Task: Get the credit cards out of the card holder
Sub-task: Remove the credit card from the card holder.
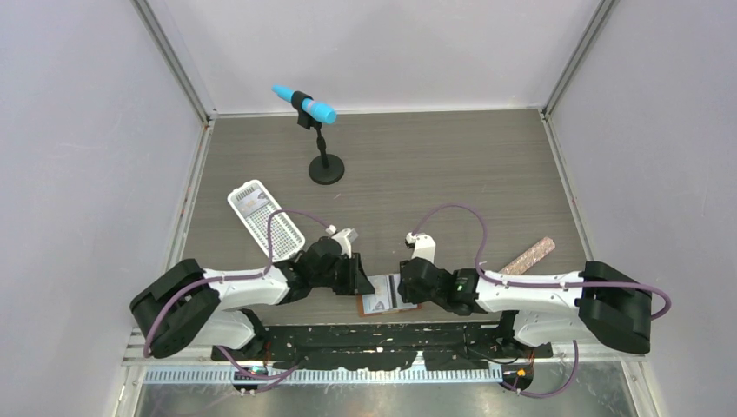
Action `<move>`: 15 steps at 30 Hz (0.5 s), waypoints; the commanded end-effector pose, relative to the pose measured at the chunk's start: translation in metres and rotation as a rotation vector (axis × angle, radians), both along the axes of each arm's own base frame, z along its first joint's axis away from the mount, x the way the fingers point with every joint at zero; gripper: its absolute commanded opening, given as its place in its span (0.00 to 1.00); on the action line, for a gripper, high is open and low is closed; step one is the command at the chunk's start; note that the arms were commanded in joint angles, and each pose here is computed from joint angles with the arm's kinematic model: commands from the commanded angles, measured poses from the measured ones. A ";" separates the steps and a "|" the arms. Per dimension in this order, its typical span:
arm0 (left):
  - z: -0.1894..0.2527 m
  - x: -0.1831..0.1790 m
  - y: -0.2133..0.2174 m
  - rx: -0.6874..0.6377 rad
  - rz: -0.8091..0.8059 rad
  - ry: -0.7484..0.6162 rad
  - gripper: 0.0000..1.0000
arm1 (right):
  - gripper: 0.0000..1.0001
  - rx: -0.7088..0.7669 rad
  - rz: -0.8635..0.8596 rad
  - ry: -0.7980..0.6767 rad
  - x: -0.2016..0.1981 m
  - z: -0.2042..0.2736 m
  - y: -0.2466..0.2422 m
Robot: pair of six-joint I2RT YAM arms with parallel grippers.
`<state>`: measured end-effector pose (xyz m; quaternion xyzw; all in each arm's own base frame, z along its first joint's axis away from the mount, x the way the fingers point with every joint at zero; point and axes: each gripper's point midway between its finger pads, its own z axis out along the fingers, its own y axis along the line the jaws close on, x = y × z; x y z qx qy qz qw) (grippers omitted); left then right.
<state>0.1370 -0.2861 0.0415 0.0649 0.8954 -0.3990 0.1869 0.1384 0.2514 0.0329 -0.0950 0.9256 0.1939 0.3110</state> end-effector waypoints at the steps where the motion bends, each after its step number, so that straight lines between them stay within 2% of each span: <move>1: -0.001 0.006 -0.009 -0.010 -0.028 -0.040 0.25 | 0.34 0.038 -0.047 -0.016 0.004 -0.002 -0.004; 11: -0.001 0.007 -0.015 -0.001 -0.027 -0.032 0.25 | 0.31 0.069 -0.068 -0.006 -0.003 -0.010 -0.016; 15: 0.018 0.006 -0.025 -0.028 -0.031 -0.067 0.30 | 0.31 0.070 -0.068 -0.002 -0.004 -0.012 -0.017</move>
